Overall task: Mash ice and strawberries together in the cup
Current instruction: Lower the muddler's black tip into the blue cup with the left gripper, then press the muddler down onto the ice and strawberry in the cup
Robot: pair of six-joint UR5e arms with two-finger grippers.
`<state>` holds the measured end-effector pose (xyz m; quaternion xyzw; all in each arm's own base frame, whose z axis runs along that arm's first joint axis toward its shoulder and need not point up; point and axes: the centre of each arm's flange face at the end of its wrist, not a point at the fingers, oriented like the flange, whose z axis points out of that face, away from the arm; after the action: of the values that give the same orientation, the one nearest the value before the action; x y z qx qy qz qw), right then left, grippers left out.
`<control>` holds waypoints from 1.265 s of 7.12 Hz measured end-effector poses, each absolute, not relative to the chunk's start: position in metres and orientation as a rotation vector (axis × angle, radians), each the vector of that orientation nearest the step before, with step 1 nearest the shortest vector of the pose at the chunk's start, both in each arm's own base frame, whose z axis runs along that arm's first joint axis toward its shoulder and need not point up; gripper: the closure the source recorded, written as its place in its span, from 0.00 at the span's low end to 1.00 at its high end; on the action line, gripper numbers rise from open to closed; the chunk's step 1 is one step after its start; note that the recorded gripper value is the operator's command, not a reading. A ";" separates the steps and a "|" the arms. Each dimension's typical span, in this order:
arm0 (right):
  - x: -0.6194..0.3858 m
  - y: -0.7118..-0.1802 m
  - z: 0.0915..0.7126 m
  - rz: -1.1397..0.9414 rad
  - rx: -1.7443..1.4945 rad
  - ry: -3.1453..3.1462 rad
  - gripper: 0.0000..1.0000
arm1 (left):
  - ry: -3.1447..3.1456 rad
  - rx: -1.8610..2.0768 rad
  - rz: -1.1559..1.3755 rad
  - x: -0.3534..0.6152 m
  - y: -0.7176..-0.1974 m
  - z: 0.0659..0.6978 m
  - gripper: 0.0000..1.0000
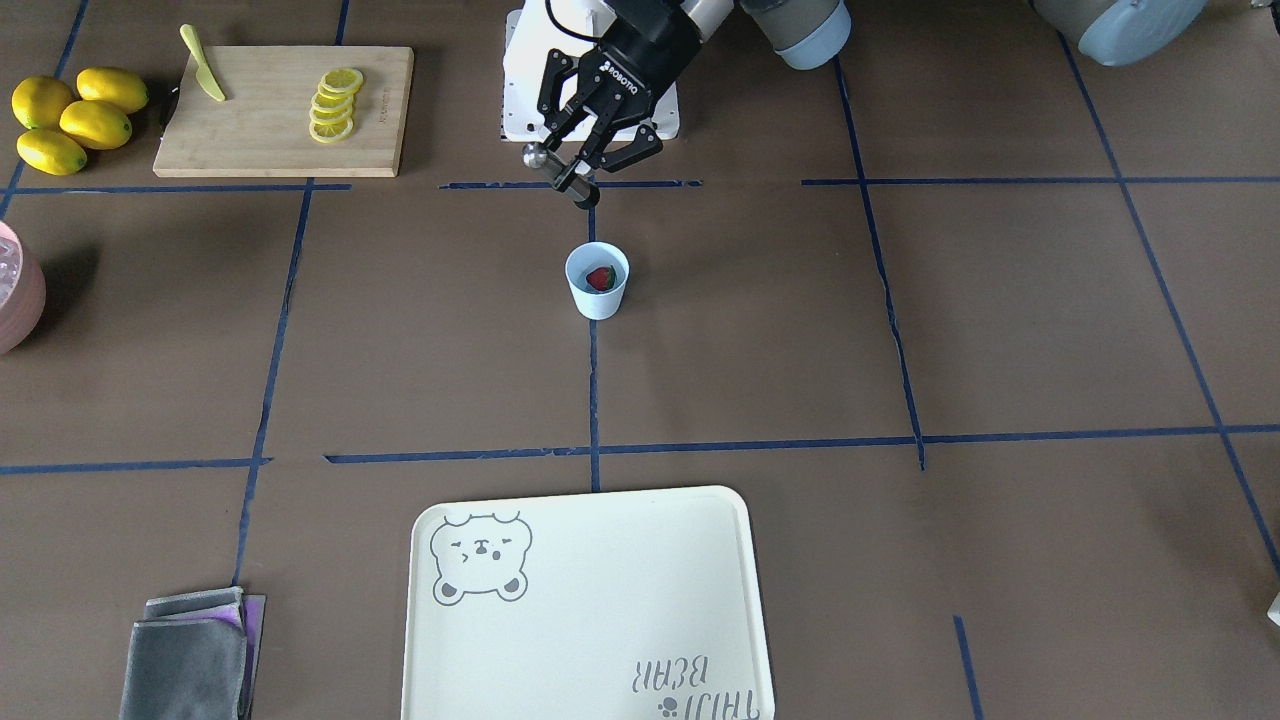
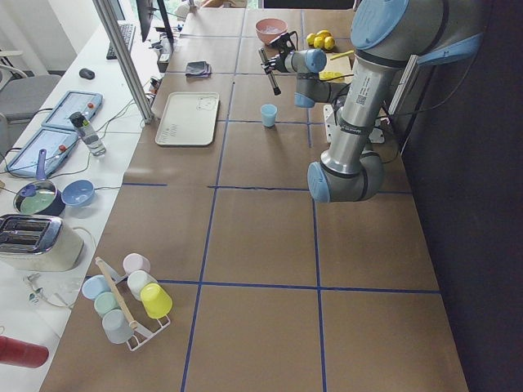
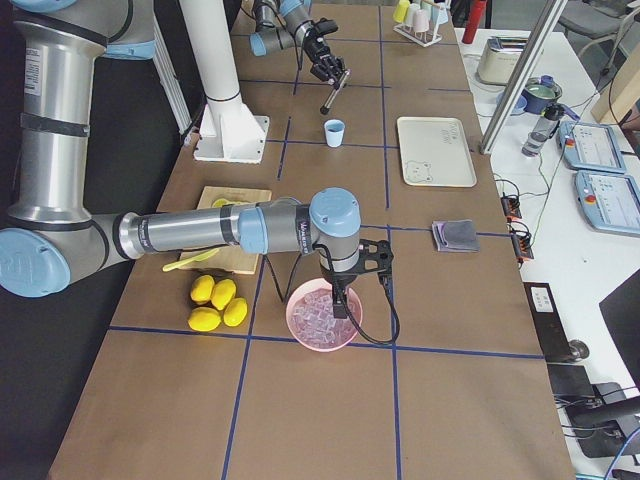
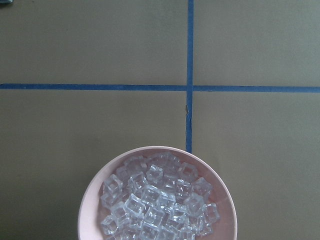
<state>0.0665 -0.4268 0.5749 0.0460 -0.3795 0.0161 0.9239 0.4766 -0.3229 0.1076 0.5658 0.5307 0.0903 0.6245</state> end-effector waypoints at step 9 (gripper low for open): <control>0.067 -0.425 0.572 0.033 0.099 -0.780 0.00 | 1.109 1.453 0.276 0.517 -0.334 0.159 0.97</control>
<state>0.0670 -0.4248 0.5723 0.0483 -0.3802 0.0159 0.9235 0.5175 -0.3339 0.1588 0.6274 0.4787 0.1193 0.6024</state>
